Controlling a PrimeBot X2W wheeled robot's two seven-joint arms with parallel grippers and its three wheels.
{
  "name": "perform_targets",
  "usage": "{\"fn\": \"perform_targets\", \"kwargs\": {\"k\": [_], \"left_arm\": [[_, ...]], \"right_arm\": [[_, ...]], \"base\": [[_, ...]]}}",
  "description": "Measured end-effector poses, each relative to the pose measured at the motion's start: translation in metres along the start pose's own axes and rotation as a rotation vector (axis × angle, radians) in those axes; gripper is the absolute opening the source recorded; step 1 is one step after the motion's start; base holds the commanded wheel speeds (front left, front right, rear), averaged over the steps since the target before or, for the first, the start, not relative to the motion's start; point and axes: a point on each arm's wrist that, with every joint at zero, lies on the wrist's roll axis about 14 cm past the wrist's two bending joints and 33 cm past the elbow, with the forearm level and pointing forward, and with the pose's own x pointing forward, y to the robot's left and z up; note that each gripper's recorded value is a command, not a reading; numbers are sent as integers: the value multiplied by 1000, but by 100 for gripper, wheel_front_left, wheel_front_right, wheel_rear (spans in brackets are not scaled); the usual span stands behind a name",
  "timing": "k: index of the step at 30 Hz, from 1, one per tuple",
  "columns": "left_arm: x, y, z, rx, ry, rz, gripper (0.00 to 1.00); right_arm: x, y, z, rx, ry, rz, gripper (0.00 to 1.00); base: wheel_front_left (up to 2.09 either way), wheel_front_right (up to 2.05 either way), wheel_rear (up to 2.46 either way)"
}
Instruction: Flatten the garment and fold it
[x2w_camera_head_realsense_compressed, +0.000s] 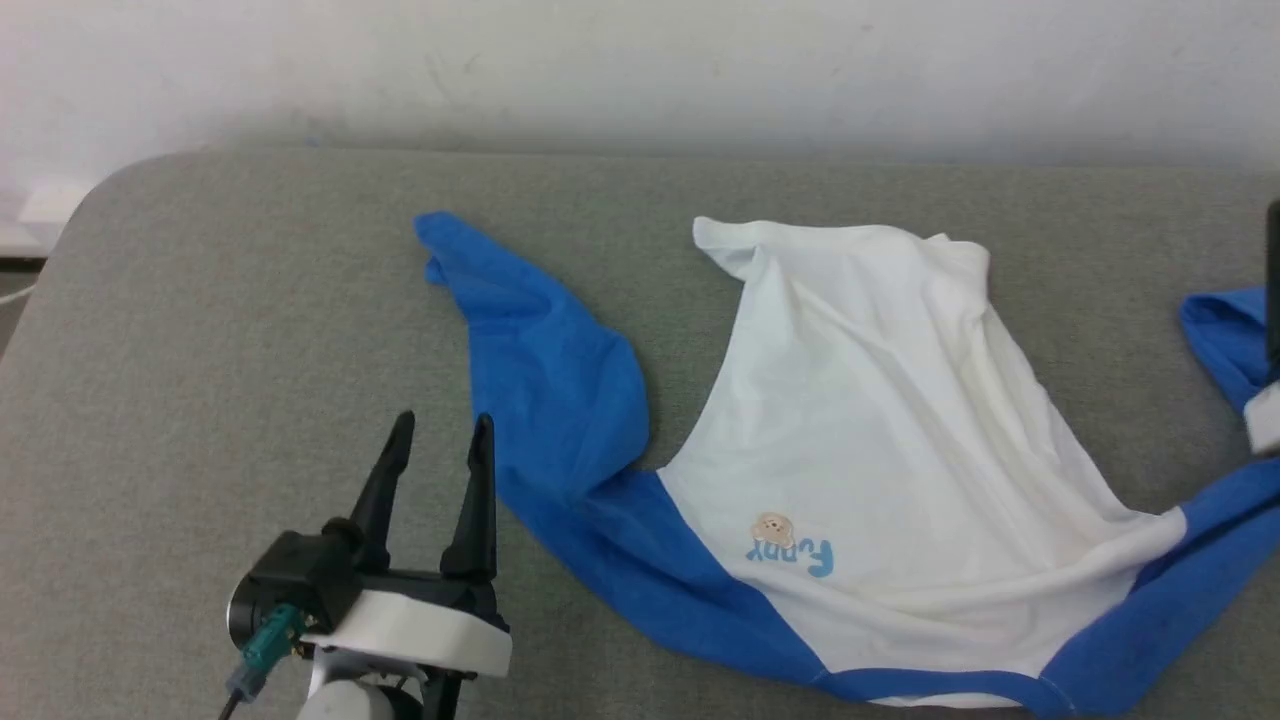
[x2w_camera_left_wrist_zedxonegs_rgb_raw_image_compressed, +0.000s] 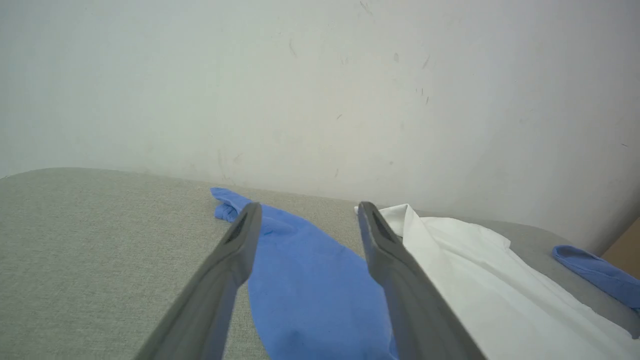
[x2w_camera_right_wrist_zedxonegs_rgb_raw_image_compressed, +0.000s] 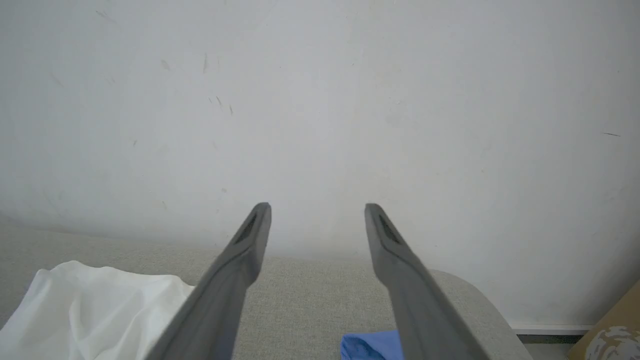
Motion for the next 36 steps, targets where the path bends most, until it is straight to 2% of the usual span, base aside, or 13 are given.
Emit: {"fn": "perform_targets", "kwargs": {"k": [6, 9, 12, 15, 18, 21, 26, 33, 34, 35, 36], "left_arm": [[-8, -20, -21, -10, 68, -61, 100], [-18, -31, -48, -3, 181, -97, 100], [-29, -36, -81, -2, 368, -118, 100], [-51, -44, -114, -23, 594, -138, 100], [-68, -54, -131, -38, 754, -154, 100], [-64, -61, -125, -84, 771, -155, 100], [-68, -60, -136, -71, 840, -126, 100], [-65, -78, -149, -107, 891, -190, 100], [-65, -80, -150, -118, 896, -196, 86], [-65, -81, -151, -126, 898, -201, 12], [-64, -81, -151, -133, 895, -201, 0]], "right_arm": [[-67, 15, -3, 125, -56, -55, 100], [-92, 25, -7, 171, -57, -88, 100], [-105, 26, -4, 200, -71, -126, 100], [-110, 22, 0, 201, -84, -148, 100], [-111, 18, 0, 197, -81, -163, 100], [-111, 18, 0, 189, -73, -167, 100], [-110, 20, -3, 191, -59, -167, 100], [-108, 23, -15, 193, -20, -169, 100], [-108, 23, -18, 192, -12, -170, 100], [-108, 23, -20, 189, -1, -170, 100], [-108, 23, -22, 189, 5, -171, 100]], "base": [[0, 0, 0], [0, 0, 0], [0, 0, 0], [0, 0, 0], [0, 0, 0], [0, 0, 0], [0, 0, 0], [0, 0, 0], [0, 0, 0], [0, 0, 0], [0, 0, 0]]}}
